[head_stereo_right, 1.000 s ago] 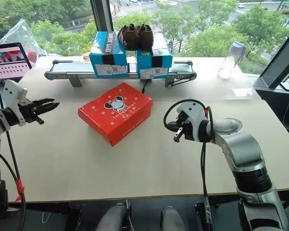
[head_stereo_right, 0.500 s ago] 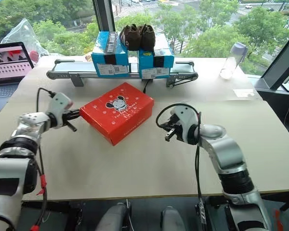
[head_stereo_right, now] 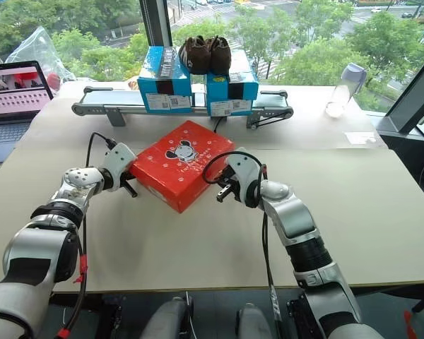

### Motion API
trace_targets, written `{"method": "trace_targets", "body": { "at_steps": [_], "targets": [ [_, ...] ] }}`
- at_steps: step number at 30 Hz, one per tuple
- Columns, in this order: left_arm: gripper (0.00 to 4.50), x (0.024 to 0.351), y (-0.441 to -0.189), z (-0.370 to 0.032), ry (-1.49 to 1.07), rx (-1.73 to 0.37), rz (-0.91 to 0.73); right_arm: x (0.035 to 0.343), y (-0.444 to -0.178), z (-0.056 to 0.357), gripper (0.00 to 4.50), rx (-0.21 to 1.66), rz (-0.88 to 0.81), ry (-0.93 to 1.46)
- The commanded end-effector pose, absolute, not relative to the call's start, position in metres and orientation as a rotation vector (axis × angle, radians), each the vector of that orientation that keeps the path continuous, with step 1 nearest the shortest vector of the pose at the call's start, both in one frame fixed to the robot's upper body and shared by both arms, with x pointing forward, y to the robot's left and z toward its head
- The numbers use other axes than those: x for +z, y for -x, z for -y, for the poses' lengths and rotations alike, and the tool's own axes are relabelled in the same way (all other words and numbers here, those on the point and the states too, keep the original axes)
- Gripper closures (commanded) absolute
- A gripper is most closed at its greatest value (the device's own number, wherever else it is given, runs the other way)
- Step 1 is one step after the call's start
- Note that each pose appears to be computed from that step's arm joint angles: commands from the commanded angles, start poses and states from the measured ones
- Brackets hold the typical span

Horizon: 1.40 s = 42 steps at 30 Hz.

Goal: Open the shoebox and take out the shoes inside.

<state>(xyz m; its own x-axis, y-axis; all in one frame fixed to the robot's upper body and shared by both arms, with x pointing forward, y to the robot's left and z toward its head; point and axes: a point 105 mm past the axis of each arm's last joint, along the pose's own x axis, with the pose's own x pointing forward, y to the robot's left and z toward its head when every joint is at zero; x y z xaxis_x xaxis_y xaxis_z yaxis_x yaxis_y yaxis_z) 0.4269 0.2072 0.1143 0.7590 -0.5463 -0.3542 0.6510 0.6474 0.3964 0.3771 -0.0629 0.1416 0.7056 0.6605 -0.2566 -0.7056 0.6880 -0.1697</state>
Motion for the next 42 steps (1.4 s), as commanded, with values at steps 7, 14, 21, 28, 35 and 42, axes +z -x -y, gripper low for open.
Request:
{"method": "trace_targets", "body": {
  "at_steps": [7, 14, 21, 28, 35, 42],
  "targets": [
    [4.41, 0.146, -0.408, -0.165, -0.427, -0.908, -0.004, 0.154, -0.378, 0.063, 4.5, 0.782, -0.12, 0.293],
    [4.41, 0.153, -0.363, -0.123, -0.331, -1.056, 0.001, 0.161, -0.361, 0.07, 4.5, 0.804, -0.131, 0.335],
    [4.41, 0.142, -0.326, -0.105, -0.279, -1.085, -0.074, 0.16, -0.33, 0.073, 4.5, 0.85, -0.176, 0.357],
    [4.41, 0.134, -0.295, -0.1, -0.216, -1.07, -0.14, 0.143, -0.305, 0.087, 4.5, 0.851, -0.269, 0.361],
    [4.41, 0.146, -0.292, -0.118, -0.209, -1.051, -0.163, 0.141, -0.313, 0.111, 4.5, 0.793, -0.297, 0.41],
    [4.41, 0.176, -0.314, -0.177, -0.331, -0.931, -0.168, 0.151, -0.326, 0.162, 4.5, 0.71, -0.334, 0.508]
  ]
}}
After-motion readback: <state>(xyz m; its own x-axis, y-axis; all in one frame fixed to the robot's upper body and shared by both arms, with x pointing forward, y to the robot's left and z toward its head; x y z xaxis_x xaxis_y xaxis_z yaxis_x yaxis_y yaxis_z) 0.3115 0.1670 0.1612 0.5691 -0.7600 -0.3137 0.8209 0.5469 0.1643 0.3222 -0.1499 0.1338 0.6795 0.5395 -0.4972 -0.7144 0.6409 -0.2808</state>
